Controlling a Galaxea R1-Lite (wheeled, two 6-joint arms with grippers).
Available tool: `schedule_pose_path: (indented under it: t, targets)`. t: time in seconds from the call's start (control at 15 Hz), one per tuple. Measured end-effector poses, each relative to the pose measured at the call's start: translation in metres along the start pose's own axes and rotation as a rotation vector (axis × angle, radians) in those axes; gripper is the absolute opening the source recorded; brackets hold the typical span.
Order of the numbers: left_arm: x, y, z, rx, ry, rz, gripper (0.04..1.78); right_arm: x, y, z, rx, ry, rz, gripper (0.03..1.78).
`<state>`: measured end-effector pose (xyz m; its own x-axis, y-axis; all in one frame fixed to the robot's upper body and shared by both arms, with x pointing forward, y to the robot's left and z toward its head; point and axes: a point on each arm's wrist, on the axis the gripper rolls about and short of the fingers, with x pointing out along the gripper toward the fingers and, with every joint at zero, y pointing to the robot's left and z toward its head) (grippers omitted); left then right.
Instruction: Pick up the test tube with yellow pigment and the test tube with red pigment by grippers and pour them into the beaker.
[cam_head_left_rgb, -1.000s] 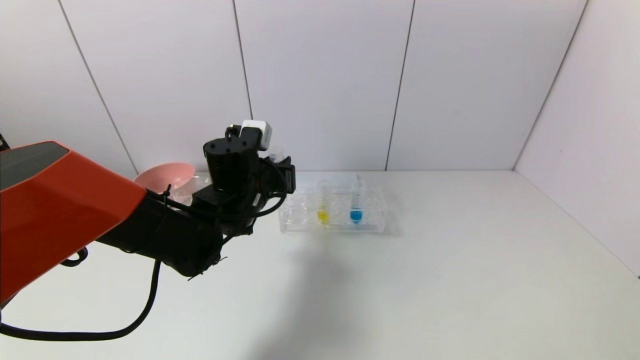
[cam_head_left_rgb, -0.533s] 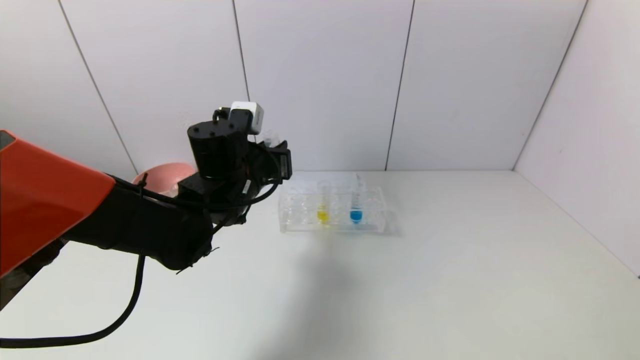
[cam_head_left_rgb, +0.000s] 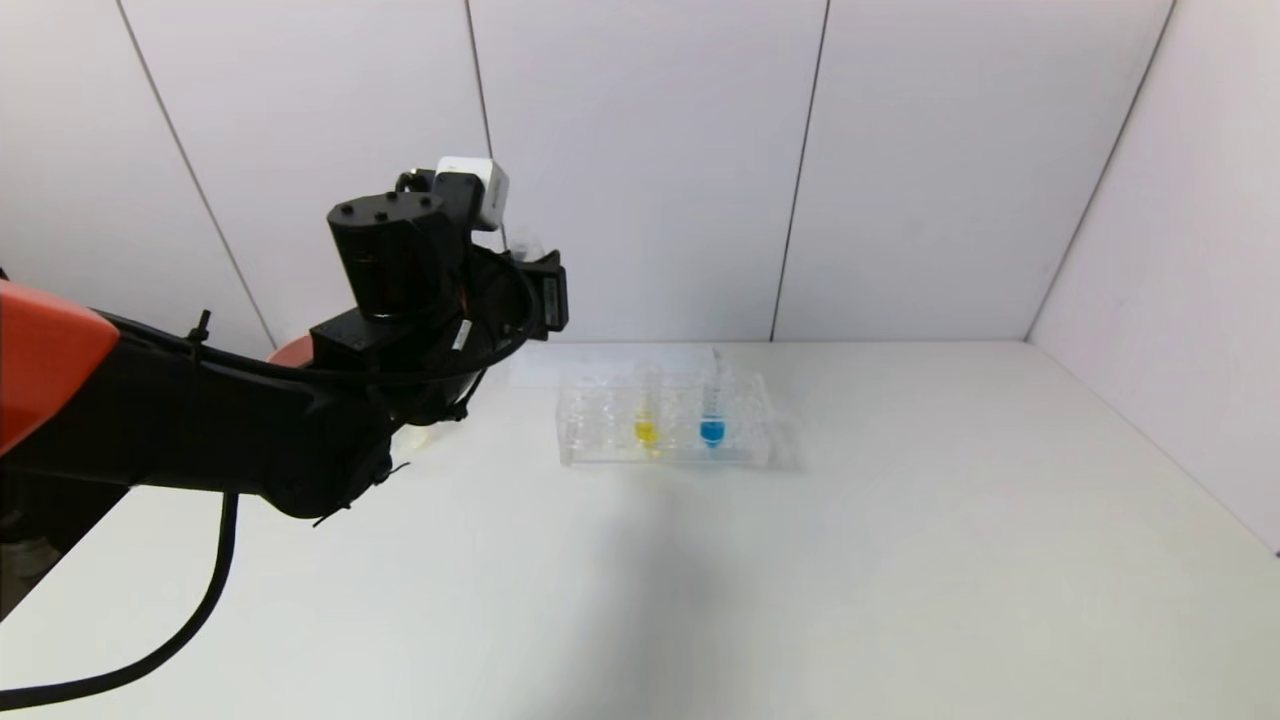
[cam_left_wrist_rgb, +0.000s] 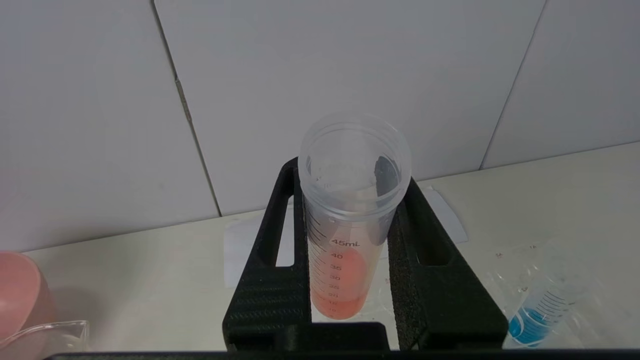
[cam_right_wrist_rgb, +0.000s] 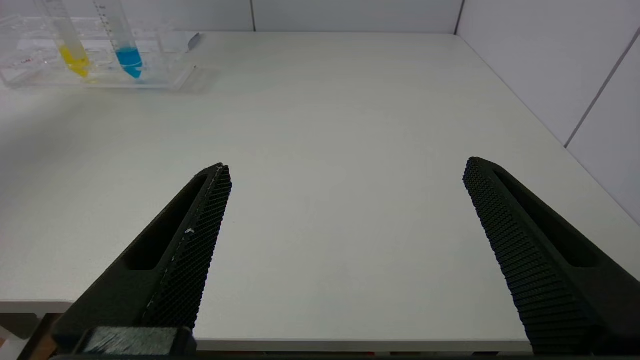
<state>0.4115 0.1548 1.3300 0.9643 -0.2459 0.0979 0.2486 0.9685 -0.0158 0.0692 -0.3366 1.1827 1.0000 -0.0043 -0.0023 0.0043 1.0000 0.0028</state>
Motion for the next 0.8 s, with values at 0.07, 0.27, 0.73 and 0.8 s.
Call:
schedule_pose_path:
  t: [0.07, 0.27, 0.73, 0.8]
  targets:
    - [-0.001, 0.001, 0.003, 0.002, 0.005, 0.002, 0.45, 0.000, 0.000, 0.000, -0.001, 0.000, 0.000, 1.70]
    - [-0.004, 0.008, 0.007, 0.005, 0.013, 0.017, 0.45, 0.000, 0.000, 0.000, 0.000, 0.000, 0.000, 1.70]
    - [-0.003, 0.035, 0.010, 0.016, 0.025, 0.092, 0.45, 0.000, 0.000, 0.000, 0.000, 0.000, 0.001, 1.70]
    - [-0.002, 0.040, 0.010, 0.019, 0.030, 0.105, 0.45, 0.000, 0.000, 0.000, 0.000, 0.000, 0.000, 1.70]
